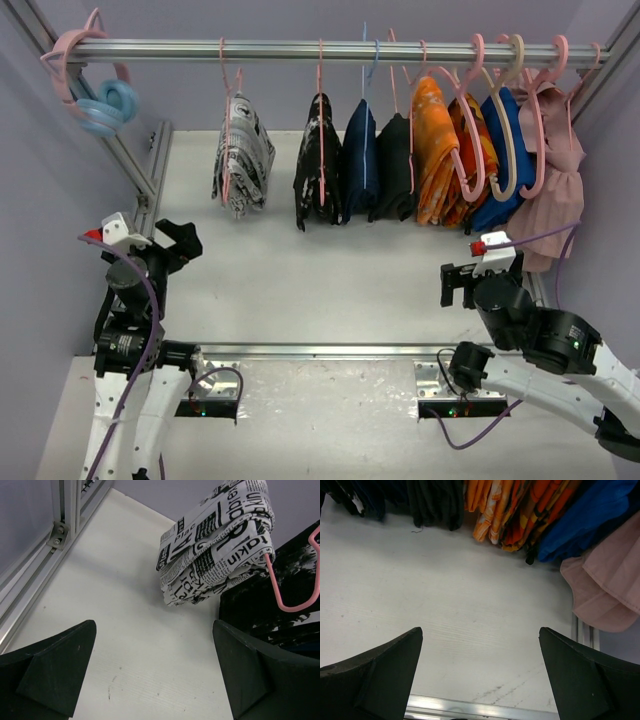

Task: Place the trousers on the hanger
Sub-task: Reset both arms

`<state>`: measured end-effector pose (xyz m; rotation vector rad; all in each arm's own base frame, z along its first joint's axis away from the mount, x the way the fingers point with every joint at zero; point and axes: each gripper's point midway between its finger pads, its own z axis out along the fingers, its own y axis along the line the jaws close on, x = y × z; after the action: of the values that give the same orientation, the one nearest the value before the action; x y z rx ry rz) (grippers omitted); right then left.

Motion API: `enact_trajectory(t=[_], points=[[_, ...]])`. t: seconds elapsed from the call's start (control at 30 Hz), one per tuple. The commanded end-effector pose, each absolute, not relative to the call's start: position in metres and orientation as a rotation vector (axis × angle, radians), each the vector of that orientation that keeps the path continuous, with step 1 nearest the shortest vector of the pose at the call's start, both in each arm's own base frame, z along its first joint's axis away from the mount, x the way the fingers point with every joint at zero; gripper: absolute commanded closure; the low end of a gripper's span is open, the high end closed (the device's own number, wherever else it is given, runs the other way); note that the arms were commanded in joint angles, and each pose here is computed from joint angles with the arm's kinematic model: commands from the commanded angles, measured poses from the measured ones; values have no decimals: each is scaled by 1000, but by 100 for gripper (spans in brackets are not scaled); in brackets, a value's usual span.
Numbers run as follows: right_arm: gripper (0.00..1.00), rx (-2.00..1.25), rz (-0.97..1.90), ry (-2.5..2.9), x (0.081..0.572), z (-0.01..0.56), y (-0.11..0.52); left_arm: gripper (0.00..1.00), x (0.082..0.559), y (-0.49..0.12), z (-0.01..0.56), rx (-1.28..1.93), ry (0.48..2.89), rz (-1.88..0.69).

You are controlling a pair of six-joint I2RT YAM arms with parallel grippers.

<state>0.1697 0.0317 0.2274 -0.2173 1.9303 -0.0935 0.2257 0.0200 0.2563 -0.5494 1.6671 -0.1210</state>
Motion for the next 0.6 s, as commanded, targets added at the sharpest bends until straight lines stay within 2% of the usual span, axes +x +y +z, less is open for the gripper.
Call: enact_trajectory(t=[0.0,0.37,0.57], points=[[1,-198,-56,1902,174,235,39,0,226,30,278,-553,1588,-73],[1,-141,-107,1905,179,234,36,0,217,53,263,-665,1559,32],[1,-52,-135,1893,180,234,27,0,218,48,256,-635,1536,0]])
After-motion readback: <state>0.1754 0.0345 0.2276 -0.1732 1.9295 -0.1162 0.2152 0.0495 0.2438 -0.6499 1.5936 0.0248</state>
